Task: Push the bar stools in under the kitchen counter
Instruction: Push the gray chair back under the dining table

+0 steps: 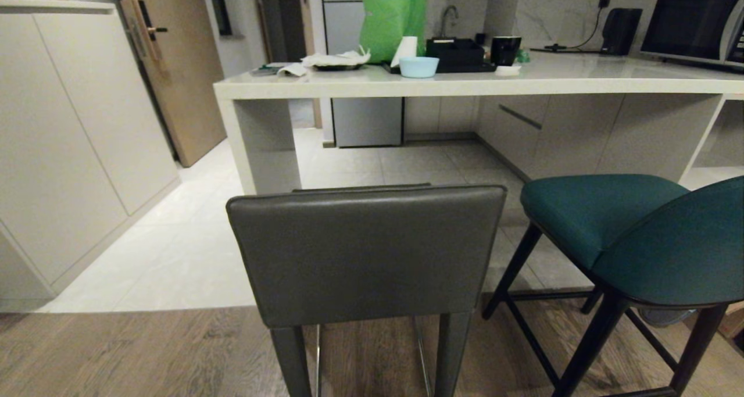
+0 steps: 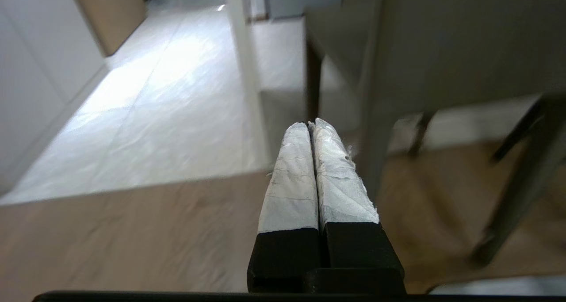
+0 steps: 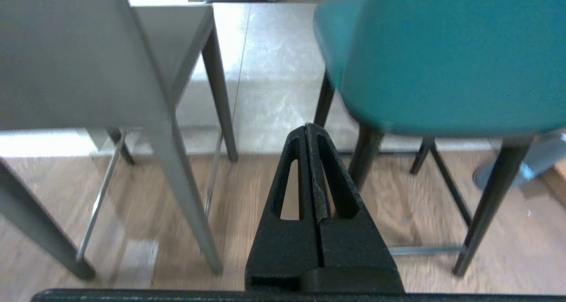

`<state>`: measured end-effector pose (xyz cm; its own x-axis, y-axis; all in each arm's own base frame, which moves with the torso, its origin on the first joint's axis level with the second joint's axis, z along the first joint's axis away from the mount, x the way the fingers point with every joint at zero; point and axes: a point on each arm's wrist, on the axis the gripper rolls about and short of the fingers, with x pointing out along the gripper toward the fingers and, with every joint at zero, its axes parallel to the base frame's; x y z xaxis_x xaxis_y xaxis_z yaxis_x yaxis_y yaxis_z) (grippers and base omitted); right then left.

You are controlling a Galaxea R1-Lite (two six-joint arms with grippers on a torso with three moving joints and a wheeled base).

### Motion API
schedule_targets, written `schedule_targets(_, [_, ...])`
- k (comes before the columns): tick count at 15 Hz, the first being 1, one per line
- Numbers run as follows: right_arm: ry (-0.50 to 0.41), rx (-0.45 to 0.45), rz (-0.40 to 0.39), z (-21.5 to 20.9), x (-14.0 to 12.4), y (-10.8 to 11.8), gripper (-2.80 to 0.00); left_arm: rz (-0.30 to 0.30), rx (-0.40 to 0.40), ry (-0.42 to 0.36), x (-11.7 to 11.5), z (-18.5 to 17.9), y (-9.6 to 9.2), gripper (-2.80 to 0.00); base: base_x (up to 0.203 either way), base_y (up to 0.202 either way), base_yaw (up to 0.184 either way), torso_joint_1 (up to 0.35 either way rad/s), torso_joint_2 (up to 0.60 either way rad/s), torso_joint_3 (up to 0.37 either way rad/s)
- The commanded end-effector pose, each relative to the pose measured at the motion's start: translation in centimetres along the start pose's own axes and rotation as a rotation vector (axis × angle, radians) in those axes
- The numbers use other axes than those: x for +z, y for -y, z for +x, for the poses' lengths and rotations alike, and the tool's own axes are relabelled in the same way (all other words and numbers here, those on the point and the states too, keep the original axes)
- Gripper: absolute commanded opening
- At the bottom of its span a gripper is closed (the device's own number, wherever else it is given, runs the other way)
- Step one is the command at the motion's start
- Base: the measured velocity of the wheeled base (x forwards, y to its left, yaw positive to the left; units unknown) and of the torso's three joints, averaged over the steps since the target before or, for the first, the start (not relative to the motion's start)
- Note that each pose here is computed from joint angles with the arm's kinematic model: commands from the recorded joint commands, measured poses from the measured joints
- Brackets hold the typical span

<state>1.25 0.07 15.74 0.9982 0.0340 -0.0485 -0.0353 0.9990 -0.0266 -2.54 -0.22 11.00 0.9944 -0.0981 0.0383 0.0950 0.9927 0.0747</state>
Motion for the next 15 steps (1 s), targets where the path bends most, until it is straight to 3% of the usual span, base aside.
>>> schedule_targets(1, [-0.102,0.009,-0.003,4.8,2.1,0.2,-2.80,-0.034,-0.011,-0.062,2.6,1.6,-0.3,-2.80,0.000,0.000,0.000,0.000,0.00,0.000])
schedule_targets(3, [-0.089,0.040,-0.011,8.7,4.1,0.0,-2.80,-0.067,-0.029,-0.135,5.4,5.9,-0.9,-2.80,0.000,0.000,0.000,0.000,0.00,0.000])
schedule_targets(6, [-0.100,0.107,-0.016,13.7,4.9,-1.2,-2.80,-0.089,-0.074,-0.230,6.0,14.2,-1.3,-2.80,0.000,0.000,0.000,0.000,0.00,0.000])
schedule_targets(10, [-0.099,0.126,-0.039,20.2,3.2,-5.0,-2.80,-0.090,-0.131,-0.246,2.7,23.3,-0.2,-2.80,0.000,0.000,0.000,0.000,0.00,0.000])
schedule_targets(12, [-0.053,0.123,-0.040,22.1,2.2,-7.7,-2.80,-0.087,-0.151,-0.249,0.3,26.0,0.9,-2.80,0.000,0.000,0.000,0.000,0.00,0.000])
schedule_targets(15, [-0.046,0.126,-0.037,23.1,1.6,-9.0,-2.80,-0.081,-0.149,-0.184,-1.8,28.5,2.0,-2.80,0.000,0.000,0.000,0.000,0.00,0.000])
